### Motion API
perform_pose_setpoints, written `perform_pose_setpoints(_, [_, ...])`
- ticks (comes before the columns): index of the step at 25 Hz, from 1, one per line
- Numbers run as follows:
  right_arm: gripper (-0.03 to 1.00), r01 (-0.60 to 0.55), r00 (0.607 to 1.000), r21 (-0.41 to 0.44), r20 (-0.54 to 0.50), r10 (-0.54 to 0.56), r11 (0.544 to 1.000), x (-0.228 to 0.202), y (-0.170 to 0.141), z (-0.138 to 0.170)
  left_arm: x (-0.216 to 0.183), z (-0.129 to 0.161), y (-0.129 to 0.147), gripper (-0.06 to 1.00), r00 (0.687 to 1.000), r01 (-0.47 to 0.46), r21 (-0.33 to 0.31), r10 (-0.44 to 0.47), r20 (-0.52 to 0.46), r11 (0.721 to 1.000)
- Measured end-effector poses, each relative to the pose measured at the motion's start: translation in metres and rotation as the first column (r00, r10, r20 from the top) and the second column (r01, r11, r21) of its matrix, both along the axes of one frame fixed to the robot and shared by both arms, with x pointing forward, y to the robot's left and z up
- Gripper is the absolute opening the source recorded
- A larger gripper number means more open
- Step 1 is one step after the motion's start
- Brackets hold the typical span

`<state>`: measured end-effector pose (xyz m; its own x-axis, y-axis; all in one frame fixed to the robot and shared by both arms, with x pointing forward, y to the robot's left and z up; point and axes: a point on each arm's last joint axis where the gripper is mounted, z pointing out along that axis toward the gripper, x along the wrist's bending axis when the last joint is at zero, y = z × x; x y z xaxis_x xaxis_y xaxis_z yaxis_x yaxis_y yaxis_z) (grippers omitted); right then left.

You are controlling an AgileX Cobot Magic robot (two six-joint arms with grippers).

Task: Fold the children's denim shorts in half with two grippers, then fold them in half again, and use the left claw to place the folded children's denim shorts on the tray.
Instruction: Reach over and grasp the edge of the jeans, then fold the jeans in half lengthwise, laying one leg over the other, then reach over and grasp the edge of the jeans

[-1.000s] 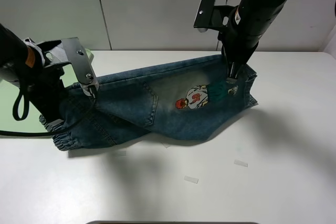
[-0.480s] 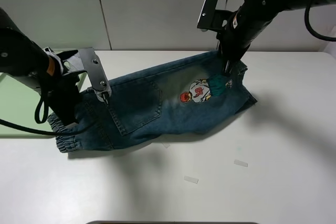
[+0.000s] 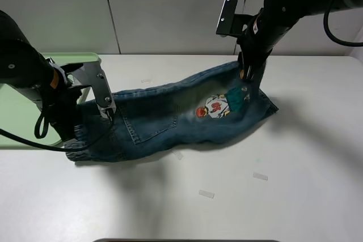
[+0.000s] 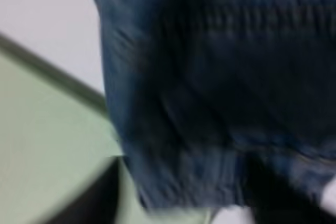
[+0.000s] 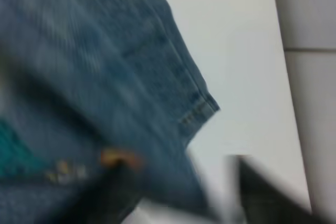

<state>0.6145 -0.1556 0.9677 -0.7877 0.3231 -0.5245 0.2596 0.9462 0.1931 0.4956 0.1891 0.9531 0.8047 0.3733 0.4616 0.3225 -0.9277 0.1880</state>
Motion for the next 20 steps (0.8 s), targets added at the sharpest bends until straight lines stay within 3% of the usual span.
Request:
perform_pose_setpoints(2, [0.6, 0.023, 0.999, 0.019, 0.03, -0.023, 1.0, 0.002, 0.0, 0.002, 0.002, 0.001, -0.001, 0.85, 1.0, -0.018, -0.019, 0.018, 0.018, 1.0])
perform_pose_setpoints(5, [0.68, 0.049, 0.997, 0.039, 0.064, -0.052, 0.998, 0.005, 0.0, 0.003, 0.003, 0.001, -0.001, 0.95, 0.999, -0.027, -0.035, 0.028, 0.029, 0.999])
perform_pose_setpoints(13, [0.69, 0.103, 0.993, 0.053, 0.056, -0.106, 0.993, 0.003, -0.003, 0.008, 0.001, 0.001, 0.0, 0.99, 0.998, -0.056, -0.04, 0.056, 0.014, 0.998])
perform_pose_setpoints(17, [0.69, 0.222, 0.973, 0.103, 0.045, -0.228, 0.97, -0.006, -0.009, 0.027, -0.001, 0.007, 0.004, 0.99, 0.983, -0.178, -0.025, 0.177, -0.054, 0.984])
perform_pose_setpoints(20, [0.69, 0.325, 0.943, 0.146, 0.025, -0.332, 0.934, -0.016, -0.016, 0.046, -0.005, 0.027, 0.009, 0.99, 0.945, -0.313, -0.012, 0.311, -0.1, 0.95])
